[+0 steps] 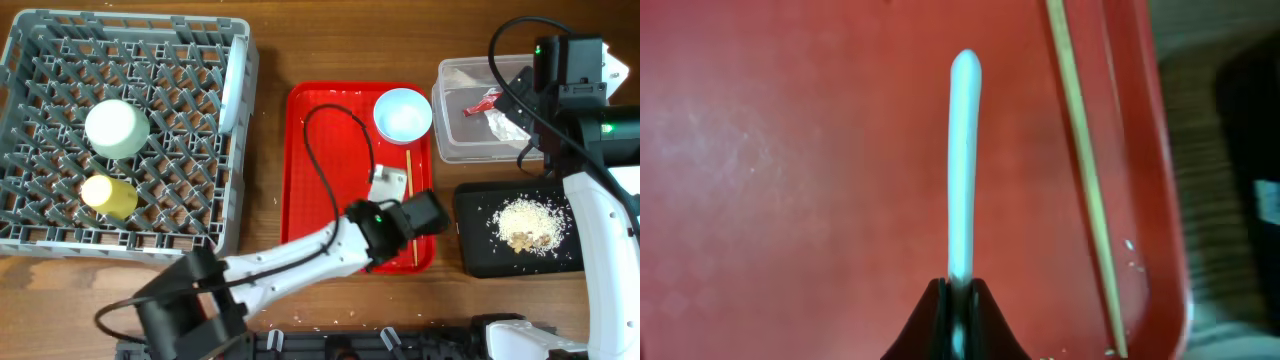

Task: Sort waste into correct bins and load items into the dishwasher rack
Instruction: 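Carry the fork to the dish rack and drop it in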

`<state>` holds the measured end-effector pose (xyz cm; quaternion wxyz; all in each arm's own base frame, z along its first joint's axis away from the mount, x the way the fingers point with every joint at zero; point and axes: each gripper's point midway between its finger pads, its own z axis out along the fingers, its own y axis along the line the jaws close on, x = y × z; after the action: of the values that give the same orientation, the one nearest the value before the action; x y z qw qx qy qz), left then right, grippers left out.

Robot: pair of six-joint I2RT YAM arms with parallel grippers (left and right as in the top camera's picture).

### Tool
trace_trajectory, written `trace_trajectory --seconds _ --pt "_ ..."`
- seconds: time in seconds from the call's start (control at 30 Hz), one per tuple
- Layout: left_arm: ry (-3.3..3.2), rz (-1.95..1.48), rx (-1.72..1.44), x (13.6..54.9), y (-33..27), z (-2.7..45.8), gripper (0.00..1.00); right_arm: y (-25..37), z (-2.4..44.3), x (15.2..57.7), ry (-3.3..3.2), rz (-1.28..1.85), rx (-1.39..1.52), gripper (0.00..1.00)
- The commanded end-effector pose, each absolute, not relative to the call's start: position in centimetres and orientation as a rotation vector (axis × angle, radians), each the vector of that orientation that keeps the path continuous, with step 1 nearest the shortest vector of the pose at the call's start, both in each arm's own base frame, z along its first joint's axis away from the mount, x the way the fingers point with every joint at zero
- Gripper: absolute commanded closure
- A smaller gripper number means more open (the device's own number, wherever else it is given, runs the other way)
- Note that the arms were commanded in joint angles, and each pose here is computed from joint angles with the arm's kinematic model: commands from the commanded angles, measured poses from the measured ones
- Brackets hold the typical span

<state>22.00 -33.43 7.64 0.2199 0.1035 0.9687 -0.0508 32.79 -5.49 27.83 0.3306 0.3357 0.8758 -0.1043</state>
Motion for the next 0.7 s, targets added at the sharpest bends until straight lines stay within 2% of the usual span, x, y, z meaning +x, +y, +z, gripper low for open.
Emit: trace_trajectory --seconds 0.0,0.13,0.3,0.4,0.5,0.67 --pt "2.755 -0.254 0.370 21.6 -33.4 8.3 0.96 -5.9 28.3 32.9 2.269 -0.292 0.882 0.01" --pt "2.767 -0.203 0.318 23.1 -29.1 11.6 0.96 -5.9 28.3 32.9 2.269 -0.292 0.882 0.00" --pt "2.604 -0.219 0.150 26.1 -17.4 22.8 0.96 -5.9 28.3 32.9 2.269 -0.292 0.883 0.00" --pt "2.467 -0.190 0.097 26.7 -9.5 27.3 0.96 -5.9 28.3 32.9 2.269 -0.292 0.883 0.00" --pt "2.422 -0.177 0.140 27.5 -5.5 28.3 0.96 -5.9 28.3 32.9 2.269 -0.292 0.882 0.00" --pt "2.400 -0.088 -0.057 33.3 0.3 26.9 0.96 -5.9 28.3 32.9 2.269 -0.292 0.882 0.00"
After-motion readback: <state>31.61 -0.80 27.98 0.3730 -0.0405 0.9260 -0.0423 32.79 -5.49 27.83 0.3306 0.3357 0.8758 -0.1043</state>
